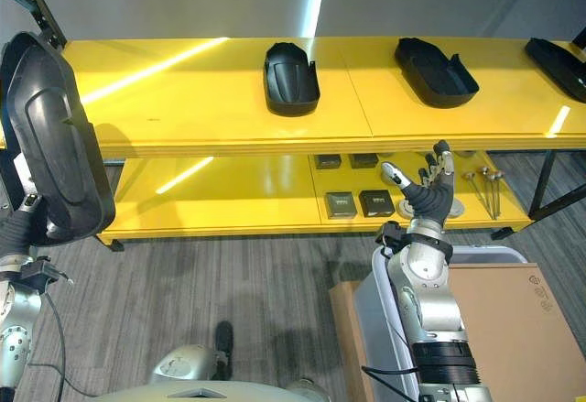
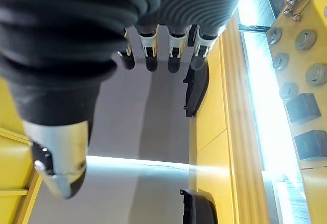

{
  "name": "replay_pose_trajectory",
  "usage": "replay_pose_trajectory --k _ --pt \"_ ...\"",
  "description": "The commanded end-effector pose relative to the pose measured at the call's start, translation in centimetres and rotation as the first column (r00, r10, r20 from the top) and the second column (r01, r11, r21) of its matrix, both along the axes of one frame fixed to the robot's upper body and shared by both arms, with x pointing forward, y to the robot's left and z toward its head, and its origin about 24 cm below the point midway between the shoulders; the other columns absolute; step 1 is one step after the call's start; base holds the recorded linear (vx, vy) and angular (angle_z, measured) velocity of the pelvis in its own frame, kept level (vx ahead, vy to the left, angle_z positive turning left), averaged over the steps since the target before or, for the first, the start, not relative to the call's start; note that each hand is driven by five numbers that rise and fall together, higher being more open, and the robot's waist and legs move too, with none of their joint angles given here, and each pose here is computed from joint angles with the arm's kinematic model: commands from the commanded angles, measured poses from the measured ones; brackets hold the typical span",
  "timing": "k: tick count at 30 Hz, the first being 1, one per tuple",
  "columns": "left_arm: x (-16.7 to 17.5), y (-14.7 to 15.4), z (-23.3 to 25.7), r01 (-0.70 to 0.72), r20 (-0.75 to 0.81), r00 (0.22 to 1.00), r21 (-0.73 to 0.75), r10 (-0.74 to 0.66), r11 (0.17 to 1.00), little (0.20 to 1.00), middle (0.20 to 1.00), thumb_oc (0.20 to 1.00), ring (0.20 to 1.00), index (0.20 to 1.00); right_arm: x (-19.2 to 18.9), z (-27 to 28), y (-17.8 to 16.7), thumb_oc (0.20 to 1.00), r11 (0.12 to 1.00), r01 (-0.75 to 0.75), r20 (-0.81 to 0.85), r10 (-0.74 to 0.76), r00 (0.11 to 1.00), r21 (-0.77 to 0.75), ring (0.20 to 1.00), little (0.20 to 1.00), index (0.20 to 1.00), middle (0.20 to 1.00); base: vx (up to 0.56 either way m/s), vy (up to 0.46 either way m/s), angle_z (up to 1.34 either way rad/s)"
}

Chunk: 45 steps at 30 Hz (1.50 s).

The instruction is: Move parts from the plastic box to the shelf.

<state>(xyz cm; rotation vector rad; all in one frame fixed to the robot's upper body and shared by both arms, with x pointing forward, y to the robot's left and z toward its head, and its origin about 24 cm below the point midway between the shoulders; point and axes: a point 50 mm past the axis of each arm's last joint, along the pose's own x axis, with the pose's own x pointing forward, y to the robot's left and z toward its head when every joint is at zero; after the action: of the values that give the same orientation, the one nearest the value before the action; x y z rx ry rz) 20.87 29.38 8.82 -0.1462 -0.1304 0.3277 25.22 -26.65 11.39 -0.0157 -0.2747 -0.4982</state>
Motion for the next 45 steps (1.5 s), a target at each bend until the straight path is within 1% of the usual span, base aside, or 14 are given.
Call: replay_pose_trajectory --k 1,4,7,10,15,21,28,30,35,39,41,43,45 --pt "1.1 -0.5 5.2 0.061 0.219 0.972 0.112 -0.085 0.992 0.2 0.2 0.2 0.2 0.2 -0.3 1.4 -0.2 1.0 0.999 0.032 0.12 -0.031 0.992 -0.01 1.0 1.0 1.0 1.0 0.08 0.227 0.14" --pt "2.0 -1.1 5.6 0.071 0.219 0.971 0.116 -0.095 0.991 0.2 0.2 0.2 0.2 0.2 -1.0 1.1 -0.4 1.0 0.999 0.051 0.125 -0.051 0.991 0.003 1.0 1.0 1.0 1.0 0.09 0.177 0.39" --pt "2.4 -1.3 5.9 0.063 0.225 0.971 0.105 -0.086 0.992 0.2 0.2 0.2 0.2 0.2 -1.2 1.3 -0.7 1.0 0.999 0.037 0.127 -0.035 0.991 -0.013 1.0 1.0 1.0 1.0 0.12 -0.014 0.18" --pt "3.2 -2.5 5.8 0.087 0.233 0.966 0.102 -0.108 0.991 0.2 0.2 0.2 0.2 0.2 -1.5 1.7 -1.4 1.0 0.999 0.032 0.136 -0.03 0.99 -0.012 1.0 1.0 1.0 1.0 0.29 -0.221 0.57" --pt "3.1 -3.5 4.8 0.121 0.226 0.964 0.082 -0.137 0.989 0.2 0.2 0.2 0.2 0.2 -1.6 2.1 -2.2 1.0 0.999 0.036 0.143 -0.033 0.989 -0.015 1.0 1.0 1.0 1.0 0.23 -0.158 0.38" --pt "3.0 -4.6 4.4 0.161 0.216 0.962 0.047 -0.168 0.986 0.2 0.2 0.2 0.2 0.2 -1.2 3.7 -2.2 1.0 0.997 0.034 0.168 -0.022 0.986 -0.067 1.0 1.0 1.0 1.0 0.25 -0.205 0.27" --pt "2.9 -4.9 4.0 0.184 0.204 0.962 0.012 -0.183 0.983 0.2 0.2 0.2 0.2 0.2 -1.5 3.1 -2.3 1.0 0.997 0.011 0.142 0.0 0.99 -0.08 1.0 1.0 1.0 1.0 0.15 -0.152 0.05" --pt "3.3 -5.1 3.8 0.195 0.19 0.963 0.001 -0.192 0.981 0.2 0.2 0.2 0.2 0.2 -1.6 2.6 -2.5 1.0 0.998 0.015 0.136 -0.006 0.991 -0.063 1.0 1.0 1.0 1.0 0.12 -0.087 0.12" --pt "3.2 -4.2 4.1 0.167 0.227 0.961 -0.036 -0.155 0.985 0.2 0.2 0.2 0.2 0.2 -1.9 2.7 -2.8 1.0 0.995 -0.01 0.115 0.021 0.993 -0.1 1.0 1.0 1.0 1.0 0.23 0.356 -0.1" --pt "3.6 -4.5 3.9 0.189 0.229 0.957 -0.04 -0.175 0.981 0.2 0.2 0.2 0.2 0.2 -2.1 3.6 -3.2 1.0 0.993 -0.007 0.143 0.024 0.989 -0.12 1.0 1.0 1.0 1.0 0.2 0.385 -0.07" --pt "3.7 -4.5 4.1 0.191 0.235 0.955 -0.03 -0.178 0.981 0.2 0.2 0.2 0.2 0.2 -1.8 3.8 -3.4 1.0 0.995 -0.009 0.156 0.025 0.987 -0.101 1.0 1.0 1.0 1.0 0.17 0.486 -0.11" --pt "3.8 -4.7 3.6 0.202 0.23 0.954 -0.018 -0.192 0.979 0.2 0.2 0.2 0.2 0.2 -1.8 3.3 -3.8 1.0 0.997 0.033 0.158 -0.022 0.987 -0.065 1.0 1.0 1.0 1.0 0.13 0.481 -0.34" --pt "4.0 -5.1 3.9 0.201 0.235 0.952 0.005 -0.196 0.98 0.2 0.2 0.2 0.2 0.2 -1.8 3.1 -3.6 1.0 0.999 0.034 0.165 -0.026 0.986 -0.043 1.0 1.0 1.0 1.0 0.1 0.4 -0.24"
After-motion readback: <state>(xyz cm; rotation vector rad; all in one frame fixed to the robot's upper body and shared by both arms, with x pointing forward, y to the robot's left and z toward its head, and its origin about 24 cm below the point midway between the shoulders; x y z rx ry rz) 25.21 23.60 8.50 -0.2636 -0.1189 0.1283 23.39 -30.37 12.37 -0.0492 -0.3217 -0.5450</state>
